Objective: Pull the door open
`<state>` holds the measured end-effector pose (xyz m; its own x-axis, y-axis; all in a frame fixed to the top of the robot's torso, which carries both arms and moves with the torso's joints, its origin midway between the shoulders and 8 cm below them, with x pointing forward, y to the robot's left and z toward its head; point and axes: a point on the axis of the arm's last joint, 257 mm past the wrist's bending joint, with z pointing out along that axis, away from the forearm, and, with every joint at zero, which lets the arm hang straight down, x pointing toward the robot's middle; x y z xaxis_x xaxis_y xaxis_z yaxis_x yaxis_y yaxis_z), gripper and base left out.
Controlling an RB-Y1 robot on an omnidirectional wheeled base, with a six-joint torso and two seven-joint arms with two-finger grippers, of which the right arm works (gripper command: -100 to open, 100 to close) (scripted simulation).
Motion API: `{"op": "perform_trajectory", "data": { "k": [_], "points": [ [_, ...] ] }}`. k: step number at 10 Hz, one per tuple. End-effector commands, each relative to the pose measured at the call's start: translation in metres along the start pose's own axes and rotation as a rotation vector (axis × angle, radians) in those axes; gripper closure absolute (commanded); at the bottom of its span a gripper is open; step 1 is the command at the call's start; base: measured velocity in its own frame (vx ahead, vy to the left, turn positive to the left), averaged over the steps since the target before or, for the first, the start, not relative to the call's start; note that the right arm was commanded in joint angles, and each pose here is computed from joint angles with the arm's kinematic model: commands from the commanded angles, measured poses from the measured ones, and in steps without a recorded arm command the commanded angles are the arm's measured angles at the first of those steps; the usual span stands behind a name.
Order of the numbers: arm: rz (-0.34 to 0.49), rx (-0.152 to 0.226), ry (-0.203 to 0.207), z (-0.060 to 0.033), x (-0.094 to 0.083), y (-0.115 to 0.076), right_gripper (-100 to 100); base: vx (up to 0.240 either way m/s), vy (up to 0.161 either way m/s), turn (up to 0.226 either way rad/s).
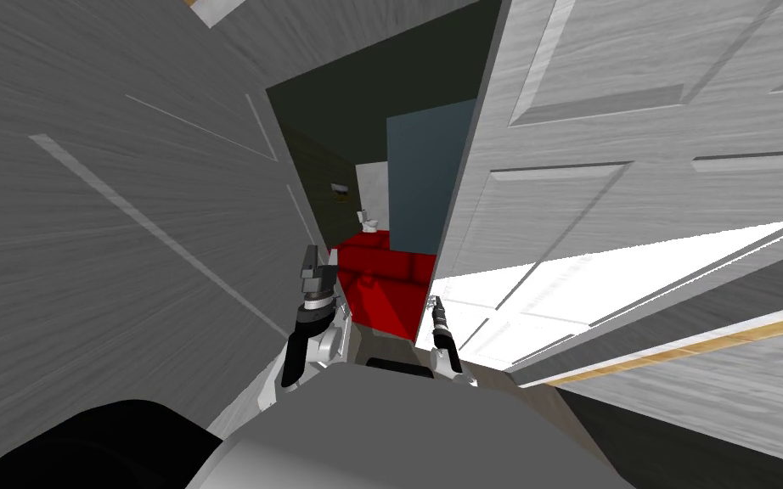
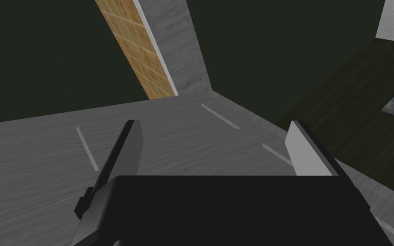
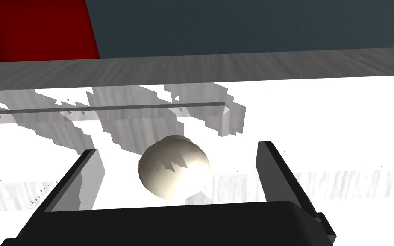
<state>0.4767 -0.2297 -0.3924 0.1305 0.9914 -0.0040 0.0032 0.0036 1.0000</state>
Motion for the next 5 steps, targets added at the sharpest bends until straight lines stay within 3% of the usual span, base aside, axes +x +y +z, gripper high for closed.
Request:
{"op": "perform_trajectory", "data": {
  "k": [1,5],
  "points": [
    [0.000,0.000,0.001,0.0003,0.0007,0.0002,100,-0.015,-0.003,0.014],
    [0.000,0.000,0.001,0.0003,0.0007,0.0002,100,-0.016,-0.006,0.005]
  ]
}}
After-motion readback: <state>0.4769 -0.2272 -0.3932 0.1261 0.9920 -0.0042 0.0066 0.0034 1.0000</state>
